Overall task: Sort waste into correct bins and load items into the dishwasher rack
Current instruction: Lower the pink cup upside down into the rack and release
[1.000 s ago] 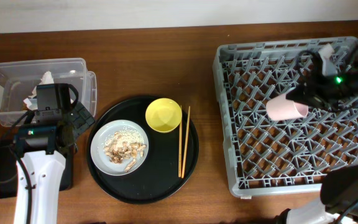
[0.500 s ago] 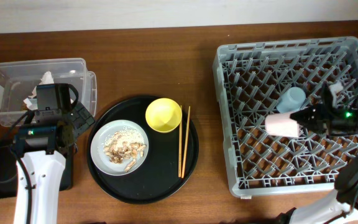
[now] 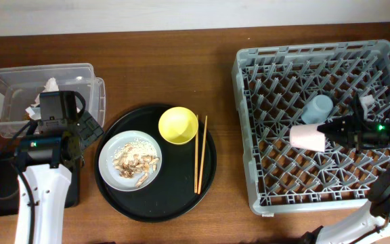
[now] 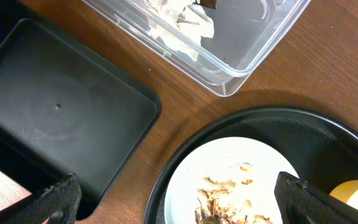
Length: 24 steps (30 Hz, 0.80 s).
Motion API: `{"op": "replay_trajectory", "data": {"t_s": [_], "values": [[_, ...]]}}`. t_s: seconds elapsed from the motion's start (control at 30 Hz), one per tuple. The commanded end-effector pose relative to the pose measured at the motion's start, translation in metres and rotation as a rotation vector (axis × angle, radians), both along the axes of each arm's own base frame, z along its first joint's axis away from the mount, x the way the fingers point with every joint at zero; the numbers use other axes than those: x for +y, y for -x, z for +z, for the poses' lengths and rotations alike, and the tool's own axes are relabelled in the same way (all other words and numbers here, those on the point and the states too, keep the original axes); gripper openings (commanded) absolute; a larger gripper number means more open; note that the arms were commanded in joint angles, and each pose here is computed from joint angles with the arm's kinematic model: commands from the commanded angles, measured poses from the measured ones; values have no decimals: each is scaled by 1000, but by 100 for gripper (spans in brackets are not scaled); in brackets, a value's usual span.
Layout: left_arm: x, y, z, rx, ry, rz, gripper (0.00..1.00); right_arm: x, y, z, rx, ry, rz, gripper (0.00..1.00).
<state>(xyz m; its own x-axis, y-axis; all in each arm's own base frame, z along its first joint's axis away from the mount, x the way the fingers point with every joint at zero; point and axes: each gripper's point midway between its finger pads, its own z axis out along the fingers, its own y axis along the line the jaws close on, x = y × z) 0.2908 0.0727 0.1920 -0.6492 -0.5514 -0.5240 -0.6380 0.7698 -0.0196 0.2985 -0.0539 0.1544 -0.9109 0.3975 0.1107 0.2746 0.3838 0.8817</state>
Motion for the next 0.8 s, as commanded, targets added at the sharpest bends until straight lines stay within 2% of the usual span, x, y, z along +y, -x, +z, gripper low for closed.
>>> {"op": "replay_trajectory", "data": {"t_s": [0.0,0.3,0.5,0.67,0.77], "values": [[1,0,7,-24,1,9,99,-21,23,-38,218,138,10,4],[1,0,7,-24,1,9,99,-72,36,-60,445,329,-134,7],[1,0,7,-24,1,9,99,-99,46,-58,576,466,-220,11],[1,0,7,-24,1,9,99,-121,56,-28,607,642,-334,11],[1,0,6,-20,1,9,99,-121,59,6,529,707,-393,11]]}}
